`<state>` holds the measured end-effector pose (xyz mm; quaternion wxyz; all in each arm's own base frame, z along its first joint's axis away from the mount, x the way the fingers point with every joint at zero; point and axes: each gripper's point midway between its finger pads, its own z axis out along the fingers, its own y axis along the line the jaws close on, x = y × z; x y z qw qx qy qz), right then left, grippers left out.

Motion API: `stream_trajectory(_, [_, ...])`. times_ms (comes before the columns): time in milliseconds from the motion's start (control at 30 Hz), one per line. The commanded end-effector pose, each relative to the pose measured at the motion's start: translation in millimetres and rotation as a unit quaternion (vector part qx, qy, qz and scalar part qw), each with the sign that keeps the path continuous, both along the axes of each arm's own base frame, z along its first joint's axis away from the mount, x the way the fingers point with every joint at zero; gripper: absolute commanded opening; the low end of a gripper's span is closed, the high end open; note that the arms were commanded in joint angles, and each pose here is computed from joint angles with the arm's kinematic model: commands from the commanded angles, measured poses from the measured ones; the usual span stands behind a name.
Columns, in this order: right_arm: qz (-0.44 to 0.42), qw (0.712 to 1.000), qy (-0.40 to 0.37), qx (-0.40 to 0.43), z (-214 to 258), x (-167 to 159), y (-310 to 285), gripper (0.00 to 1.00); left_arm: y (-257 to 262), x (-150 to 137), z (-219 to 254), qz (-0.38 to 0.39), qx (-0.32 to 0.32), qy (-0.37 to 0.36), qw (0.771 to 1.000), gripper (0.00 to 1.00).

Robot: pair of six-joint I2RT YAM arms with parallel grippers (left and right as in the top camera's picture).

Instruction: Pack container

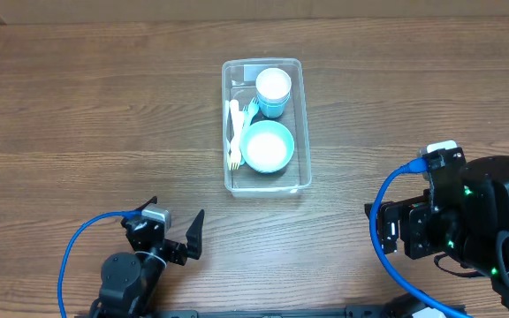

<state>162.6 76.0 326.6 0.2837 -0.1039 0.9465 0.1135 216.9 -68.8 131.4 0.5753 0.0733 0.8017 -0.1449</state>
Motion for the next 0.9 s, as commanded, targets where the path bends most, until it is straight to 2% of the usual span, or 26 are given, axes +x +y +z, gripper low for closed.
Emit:
stream_trajectory(0, [0.003,1.000,-0.010,0.005,5,0,1,1.00,-1,1,2,-0.002,-0.010,-0.008,1.000,1.00])
stream_trajectory(667, [0.003,1.000,-0.023,0.010,9,-6,-2,1.00,-1,1,2,-0.003,-0.010,-0.007,1.000,1.00])
stream_trajectory(800, [-0.009,0.993,-0.117,0.029,25,-17,-13,1.00,-1,1,2,-0.003,-0.010,-0.007,1.000,1.00])
stream_trajectory(867, [-0.017,0.989,-0.143,0.030,2,-19,-18,1.00,-1,1,2,-0.003,-0.010,-0.007,1.000,1.00])
